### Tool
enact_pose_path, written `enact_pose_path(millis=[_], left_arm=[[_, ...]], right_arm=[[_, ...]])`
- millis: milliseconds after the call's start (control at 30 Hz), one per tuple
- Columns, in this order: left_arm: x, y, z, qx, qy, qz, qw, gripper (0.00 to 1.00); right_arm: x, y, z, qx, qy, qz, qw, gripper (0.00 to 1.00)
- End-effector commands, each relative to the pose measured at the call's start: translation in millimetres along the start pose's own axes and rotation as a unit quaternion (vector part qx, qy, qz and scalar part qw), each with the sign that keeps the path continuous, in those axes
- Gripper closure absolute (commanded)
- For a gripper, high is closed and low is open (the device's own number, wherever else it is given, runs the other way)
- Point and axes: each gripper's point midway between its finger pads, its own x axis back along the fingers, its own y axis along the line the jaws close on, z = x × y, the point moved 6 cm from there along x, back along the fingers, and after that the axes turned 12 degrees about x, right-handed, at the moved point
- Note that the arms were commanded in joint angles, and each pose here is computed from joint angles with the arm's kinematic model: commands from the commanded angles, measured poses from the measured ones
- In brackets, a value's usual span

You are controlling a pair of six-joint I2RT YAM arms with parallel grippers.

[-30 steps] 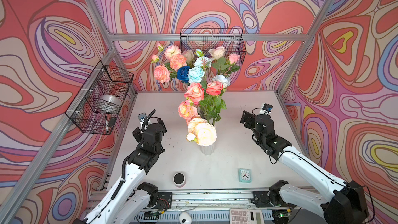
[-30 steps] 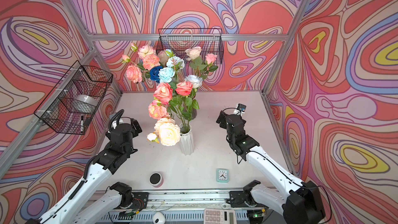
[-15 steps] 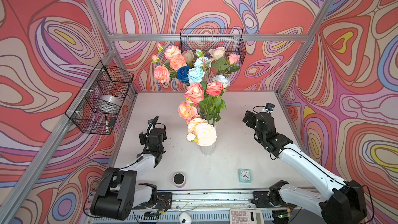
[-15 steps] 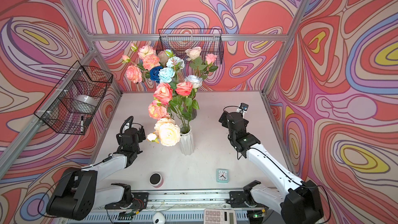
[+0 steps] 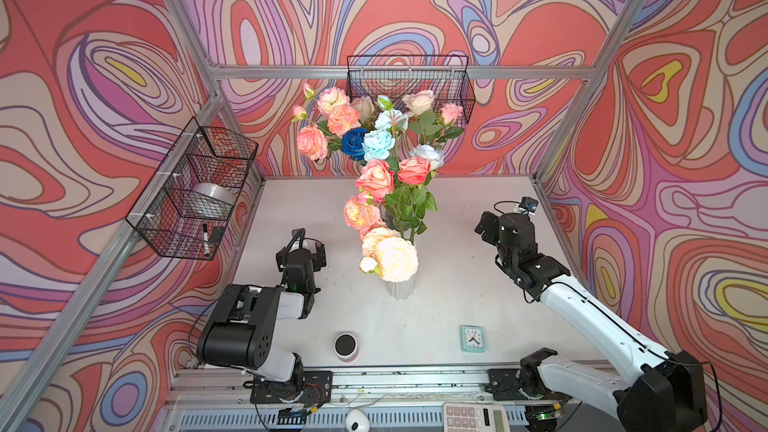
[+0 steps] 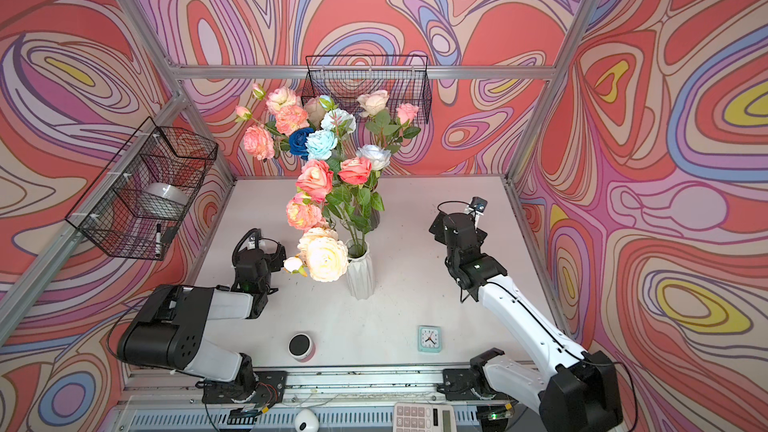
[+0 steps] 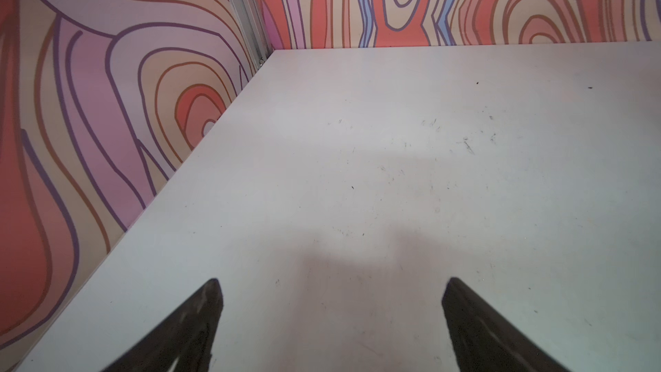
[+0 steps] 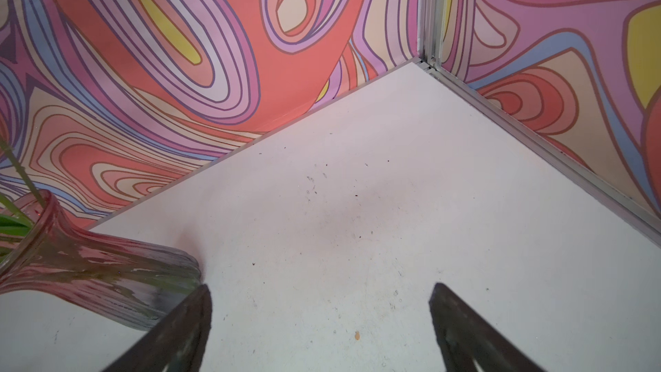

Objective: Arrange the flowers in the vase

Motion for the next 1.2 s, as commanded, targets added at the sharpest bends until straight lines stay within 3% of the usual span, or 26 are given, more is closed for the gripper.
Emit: enact_pose_path(millis=[0,200,467,633,767,933,1167], left_arm=[[-8.4,-4.1,-11.0,0.012,0.003,0.017,1.0,0.0],[-9.0,-4.4,-12.4,0.013,-0.009,0.019,1.0,0.0],[-9.1,-4.2,-11.6,0.012,-0.008,0.019,1.0,0.0],[-9.1,-4.4,-12.0,0.013,-0.006,0.019,1.0,0.0],[-9.4,-4.3,-11.2,0.013,-0.004,0.018,1.0,0.0],[-9.5,-4.3,-11.2,0.013,-0.004,0.018,1.0,0.0],[-9.4,-4.2,-11.5,0.012,-0.005,0.018,1.0,0.0]], right_arm=[[4.4,-4.3,-11.9,0.007,-0.012,0.011,1.0,0.02],[2.6,-16.9,-9.8,0.001,-0.045,0.025,0.999,0.02],[-10.5,-36.2,-3.7,0.071,-0.097,0.038,0.992,0.02],[-36.9,-62.6,15.9,0.094,-0.081,0.057,0.991,0.02],[-58.1,-78.1,40.8,0.098,-0.064,0.033,0.993,0.02],[-69.7,-84.8,57.1,0.106,-0.11,0.001,0.988,0.02],[-100.7,-77.2,74.3,0.135,-0.089,-0.036,0.986,0.02]])
